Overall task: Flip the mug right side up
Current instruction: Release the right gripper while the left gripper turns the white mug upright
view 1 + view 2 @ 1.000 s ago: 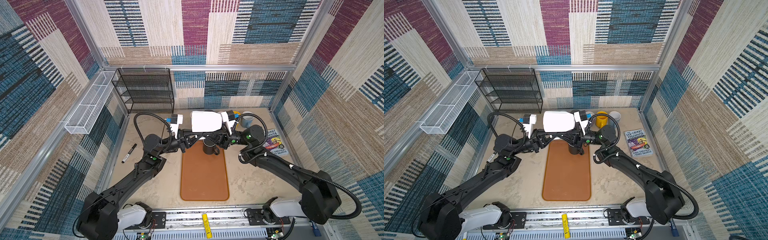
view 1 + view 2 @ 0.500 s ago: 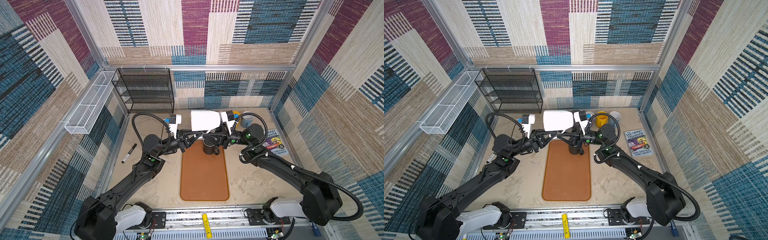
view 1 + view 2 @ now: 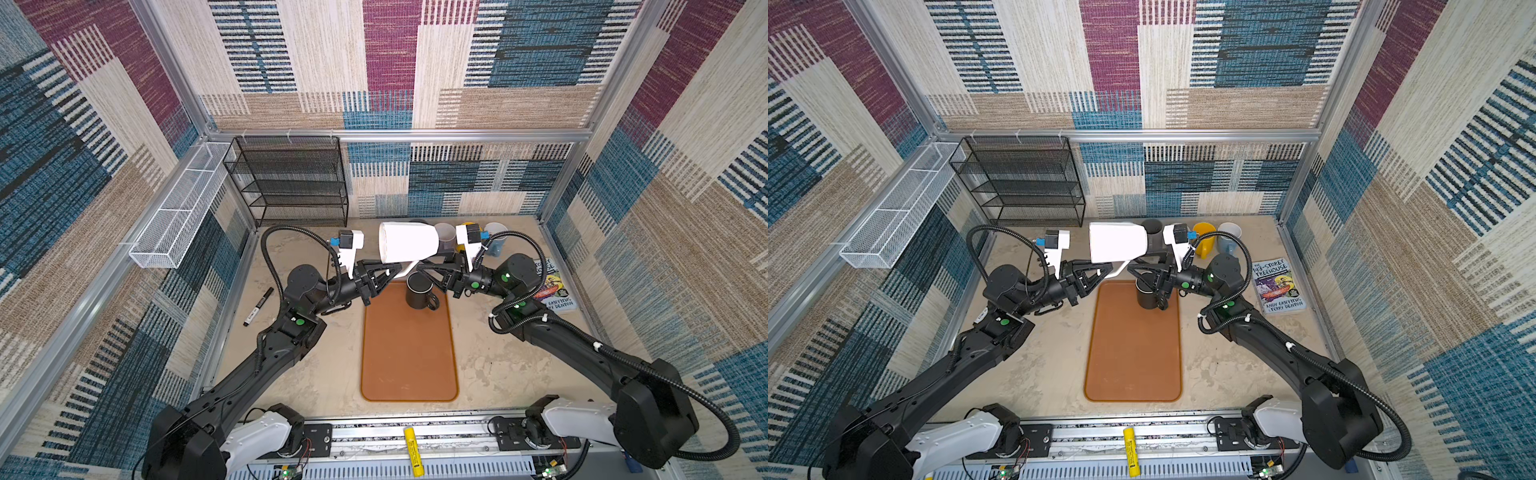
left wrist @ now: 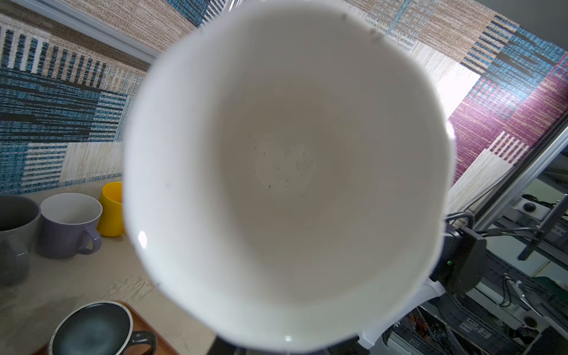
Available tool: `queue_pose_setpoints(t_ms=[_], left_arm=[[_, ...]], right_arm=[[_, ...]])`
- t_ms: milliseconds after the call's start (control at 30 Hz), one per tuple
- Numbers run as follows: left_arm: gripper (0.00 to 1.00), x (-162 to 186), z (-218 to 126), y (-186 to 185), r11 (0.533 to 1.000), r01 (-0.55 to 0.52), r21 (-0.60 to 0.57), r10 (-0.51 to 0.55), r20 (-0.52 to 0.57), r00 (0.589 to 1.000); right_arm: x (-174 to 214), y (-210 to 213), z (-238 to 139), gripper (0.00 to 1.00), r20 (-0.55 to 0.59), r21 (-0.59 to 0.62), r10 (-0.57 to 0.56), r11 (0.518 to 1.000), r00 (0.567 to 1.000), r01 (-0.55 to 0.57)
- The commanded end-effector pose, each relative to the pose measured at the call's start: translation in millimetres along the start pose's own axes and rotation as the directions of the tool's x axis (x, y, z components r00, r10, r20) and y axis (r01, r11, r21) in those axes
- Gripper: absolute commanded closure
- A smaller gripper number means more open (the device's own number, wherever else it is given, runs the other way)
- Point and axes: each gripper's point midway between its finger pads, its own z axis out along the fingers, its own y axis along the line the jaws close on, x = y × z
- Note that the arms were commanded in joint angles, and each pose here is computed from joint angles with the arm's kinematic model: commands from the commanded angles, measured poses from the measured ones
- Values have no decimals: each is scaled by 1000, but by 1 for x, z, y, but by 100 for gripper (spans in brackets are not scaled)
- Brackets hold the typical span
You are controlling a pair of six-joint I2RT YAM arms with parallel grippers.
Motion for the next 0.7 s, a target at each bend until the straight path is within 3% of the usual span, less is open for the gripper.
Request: queue_pose_setpoints(t_ms=[0,200,400,667], left_arm=[[100,-4,-2,8,995,-76,-65,76,1,997],[100,20,-11,47,963,-75,-258,46,-116,992],[100,47,-21,82,927,-53,-371,-25,-201,979],[100,75,-43,128,813,-73,-578,-135,-308,942]], right_arm=[[-2,-10,-6,53,24,76,-4,997,1000,2],[9,-26,-17,53,34,169,33,985,999,-39],[20,-34,-24,53,31,211,49,976,998,-54],[38,-41,-33,53,11,244,91,965,996,-91]])
